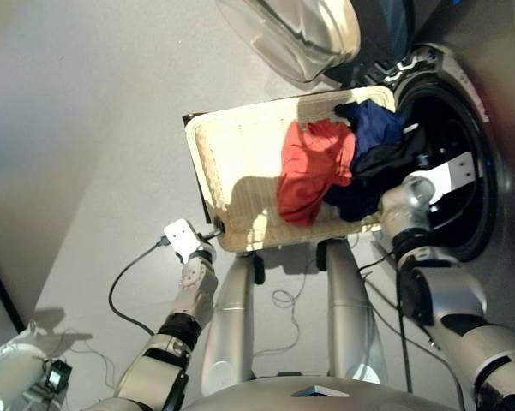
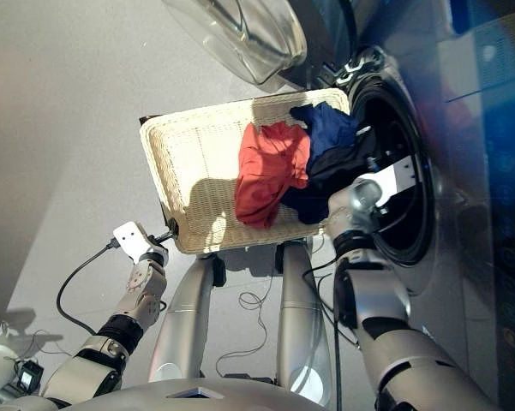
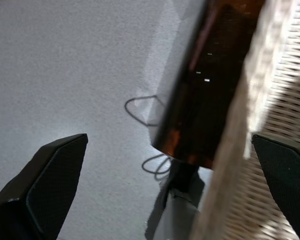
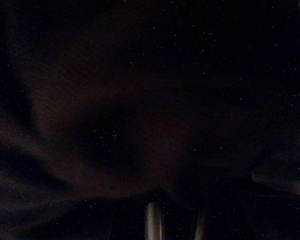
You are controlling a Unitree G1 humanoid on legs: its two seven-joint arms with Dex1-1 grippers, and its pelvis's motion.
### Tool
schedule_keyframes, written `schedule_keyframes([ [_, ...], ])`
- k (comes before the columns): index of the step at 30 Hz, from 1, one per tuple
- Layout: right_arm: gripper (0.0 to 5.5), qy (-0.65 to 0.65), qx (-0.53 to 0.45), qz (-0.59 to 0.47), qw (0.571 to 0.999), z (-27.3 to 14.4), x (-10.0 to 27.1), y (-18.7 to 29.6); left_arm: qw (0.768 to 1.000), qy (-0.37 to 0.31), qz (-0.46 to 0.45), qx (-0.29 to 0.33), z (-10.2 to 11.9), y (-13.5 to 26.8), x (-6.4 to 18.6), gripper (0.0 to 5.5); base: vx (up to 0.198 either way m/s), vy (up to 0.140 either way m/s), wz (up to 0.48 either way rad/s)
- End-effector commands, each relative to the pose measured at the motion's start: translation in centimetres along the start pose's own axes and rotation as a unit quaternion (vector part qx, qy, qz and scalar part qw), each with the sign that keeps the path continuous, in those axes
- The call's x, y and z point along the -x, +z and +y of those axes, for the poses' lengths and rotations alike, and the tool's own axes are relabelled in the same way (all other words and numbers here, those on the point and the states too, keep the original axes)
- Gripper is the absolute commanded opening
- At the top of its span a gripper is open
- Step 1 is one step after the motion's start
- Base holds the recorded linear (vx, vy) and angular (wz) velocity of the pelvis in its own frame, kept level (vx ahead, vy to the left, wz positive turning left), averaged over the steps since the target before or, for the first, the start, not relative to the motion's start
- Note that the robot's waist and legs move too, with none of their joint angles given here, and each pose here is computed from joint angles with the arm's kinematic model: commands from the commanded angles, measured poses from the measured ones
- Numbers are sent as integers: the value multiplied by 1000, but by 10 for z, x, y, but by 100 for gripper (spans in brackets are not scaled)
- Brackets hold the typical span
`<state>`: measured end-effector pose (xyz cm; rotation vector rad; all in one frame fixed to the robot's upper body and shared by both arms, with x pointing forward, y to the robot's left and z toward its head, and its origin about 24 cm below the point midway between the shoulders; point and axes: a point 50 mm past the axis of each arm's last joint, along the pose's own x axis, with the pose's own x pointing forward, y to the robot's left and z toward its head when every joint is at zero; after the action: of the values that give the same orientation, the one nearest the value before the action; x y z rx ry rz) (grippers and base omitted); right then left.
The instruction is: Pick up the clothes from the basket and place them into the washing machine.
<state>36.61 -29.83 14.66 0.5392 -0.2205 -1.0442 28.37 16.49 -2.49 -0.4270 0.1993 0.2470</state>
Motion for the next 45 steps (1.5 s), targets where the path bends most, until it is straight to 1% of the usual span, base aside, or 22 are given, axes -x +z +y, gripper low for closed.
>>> schedule_keyframes([
  [1,0,26,0,-178,984,12,-13,76,999,0,-53,1,11,21,-2,550,0,0,0],
  [2,0,45,64,-241,967,11,-15,93,998,-8,-59,-3,10,23,-1,550,0,0,0],
  [3,0,43,67,-246,966,12,-15,94,998,-9,-58,-1,9,22,-1,550,0,0,0],
  [5,0,59,168,-349,920,12,-17,125,998,-15,-66,-4,11,25,-2,550,0,0,0],
  [6,0,48,136,-367,919,17,-14,138,998,-14,-67,-5,10,25,-3,550,0,0,0],
  [7,0,27,101,-352,930,18,-14,137,998,-15,-65,-3,6,24,-4,550,0,0,0],
  [11,0,53,124,-283,950,27,-3,88,998,-16,-66,4,-5,24,-7,550,0,0,0],
  [12,207,67,124,-248,958,27,-2,73,998,-21,-66,5,-8,24,-8,550,0,0,0],
  [13,550,97,136,-206,964,25,-1,54,997,-27,-68,5,-10,26,-9,550,0,0,0],
  [18,550,156,149,-93,972,12,8,1,997,-52,-61,-12,-18,25,-11,550,0,0,0],
  [19,550,197,158,-49,966,10,19,-23,996,-66,-53,-18,-23,24,-13,550,0,0,0],
  [22,550,234,170,-17,957,10,31,-42,995,-83,-53,-27,-29,26,-15,550,0,0,0],
  [25,550,328,211,25,921,18,67,-77,990,-120,-54,-58,-50,31,-23,550,0,0,0],
  [26,550,328,211,25,921,18,67,-77,990,-120,-54,-58,-50,31,-23,550,0,0,0],
  [28,550,381,236,27,894,23,84,-87,987,-134,-58,-72,-60,36,-27,550,0,0,0],
  [30,550,445,271,33,853,25,106,-102,981,-158,-59,-95,-77,39,-31,550,0,0,0],
  [31,550,445,272,33,853,26,106,-102,981,-158,-59,-95,-77,39,-31,550,0,0,0],
  [34,550,534,302,10,790,32,142,-114,974,-177,-57,-126,-92,41,-35,550,0,0,0],
  [40,550,614,284,-30,736,36,180,-110,971,-188,-47,-138,-106,40,-37,550,2,3,-88],
  [42,550,618,286,-36,731,35,181,-109,972,-186,-45,-135,-106,40,-38,550,3,9,-238],
  [43,550,636,300,-63,708,36,183,-104,970,-195,-49,-136,-112,44,-38,550,0,13,-208],
  [45,550,635,303,-66,708,36,182,-104,970,-194,-46,-139,-113,42,-39,550,13,4,-213],
])
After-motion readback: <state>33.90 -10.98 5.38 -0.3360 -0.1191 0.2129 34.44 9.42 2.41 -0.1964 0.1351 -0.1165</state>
